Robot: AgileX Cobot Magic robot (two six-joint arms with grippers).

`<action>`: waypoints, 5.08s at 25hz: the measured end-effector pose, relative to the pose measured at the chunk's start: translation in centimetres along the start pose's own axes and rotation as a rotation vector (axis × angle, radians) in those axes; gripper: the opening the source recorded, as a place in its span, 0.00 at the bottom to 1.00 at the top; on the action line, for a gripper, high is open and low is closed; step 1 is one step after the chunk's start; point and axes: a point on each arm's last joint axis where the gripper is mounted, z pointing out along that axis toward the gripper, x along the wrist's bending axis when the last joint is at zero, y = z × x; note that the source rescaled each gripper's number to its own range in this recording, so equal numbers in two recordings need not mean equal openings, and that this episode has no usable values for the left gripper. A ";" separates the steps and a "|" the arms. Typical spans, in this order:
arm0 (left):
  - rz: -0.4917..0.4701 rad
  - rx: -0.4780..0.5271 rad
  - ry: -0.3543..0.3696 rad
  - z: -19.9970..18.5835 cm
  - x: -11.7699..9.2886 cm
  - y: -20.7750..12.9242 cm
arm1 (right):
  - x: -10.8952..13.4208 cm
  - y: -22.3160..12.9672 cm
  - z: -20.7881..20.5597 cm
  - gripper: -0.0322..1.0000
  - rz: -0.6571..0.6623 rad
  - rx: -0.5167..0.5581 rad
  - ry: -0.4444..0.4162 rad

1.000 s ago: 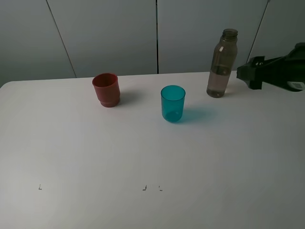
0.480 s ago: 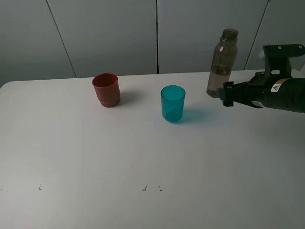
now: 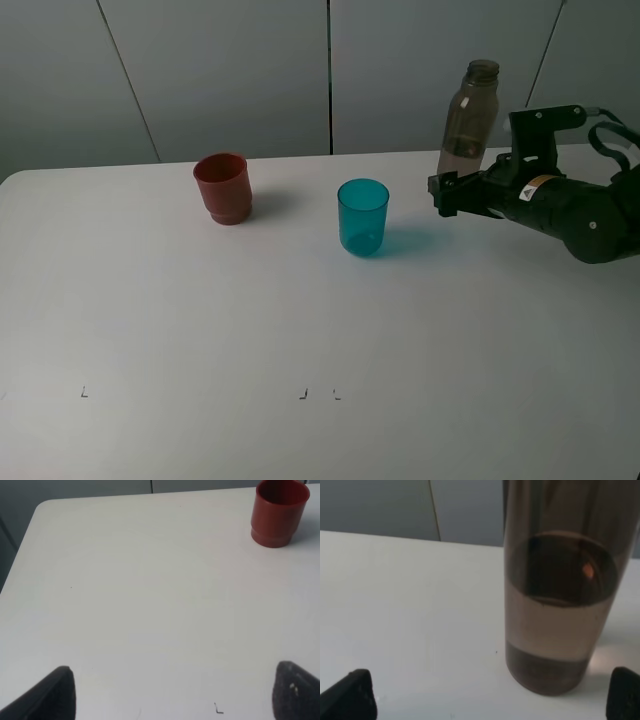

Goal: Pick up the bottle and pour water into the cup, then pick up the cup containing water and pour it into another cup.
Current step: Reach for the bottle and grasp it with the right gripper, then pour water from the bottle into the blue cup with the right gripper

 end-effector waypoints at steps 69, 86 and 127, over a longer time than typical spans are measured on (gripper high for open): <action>0.000 0.000 0.000 0.0 0.0 0.0 | -2.0 1.4 8.6 1.00 0.178 -0.102 -0.131; 0.000 0.000 0.000 0.0 0.0 0.0 | -2.7 1.7 9.1 1.00 0.180 -0.118 -0.142; 0.007 0.000 0.000 0.0 0.0 0.0 | -2.3 2.1 9.5 0.03 0.100 -0.099 -0.085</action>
